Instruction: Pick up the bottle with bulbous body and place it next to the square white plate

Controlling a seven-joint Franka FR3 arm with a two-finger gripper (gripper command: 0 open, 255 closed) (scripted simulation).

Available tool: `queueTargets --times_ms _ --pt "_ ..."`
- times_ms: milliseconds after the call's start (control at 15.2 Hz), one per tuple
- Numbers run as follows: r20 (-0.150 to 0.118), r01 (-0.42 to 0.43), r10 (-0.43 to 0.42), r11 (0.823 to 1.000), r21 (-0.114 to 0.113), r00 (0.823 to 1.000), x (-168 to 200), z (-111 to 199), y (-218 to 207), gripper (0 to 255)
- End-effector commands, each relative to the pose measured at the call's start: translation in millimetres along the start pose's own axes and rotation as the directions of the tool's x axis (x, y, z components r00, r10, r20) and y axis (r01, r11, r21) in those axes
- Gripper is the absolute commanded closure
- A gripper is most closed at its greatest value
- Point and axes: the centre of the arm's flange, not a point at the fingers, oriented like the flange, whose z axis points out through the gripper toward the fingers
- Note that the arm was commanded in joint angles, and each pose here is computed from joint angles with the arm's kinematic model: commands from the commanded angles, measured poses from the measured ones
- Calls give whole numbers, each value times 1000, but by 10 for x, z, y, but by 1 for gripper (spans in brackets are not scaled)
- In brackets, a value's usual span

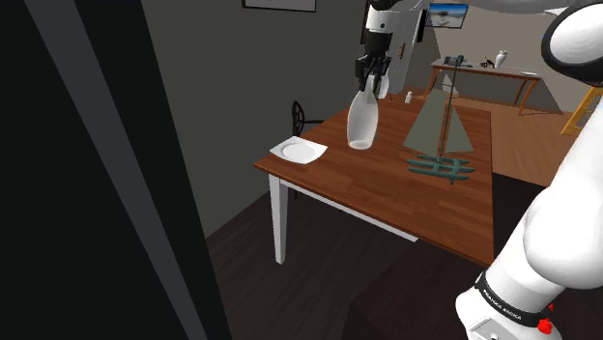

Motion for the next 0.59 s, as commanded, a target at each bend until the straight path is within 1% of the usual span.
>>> queueTargets --times_ms 0,528 --pt "-1 -1 1 1000 0 1000 187 152 -168 255" --pt "-1 -1 1 1000 0 1000 868 609 -833 255"
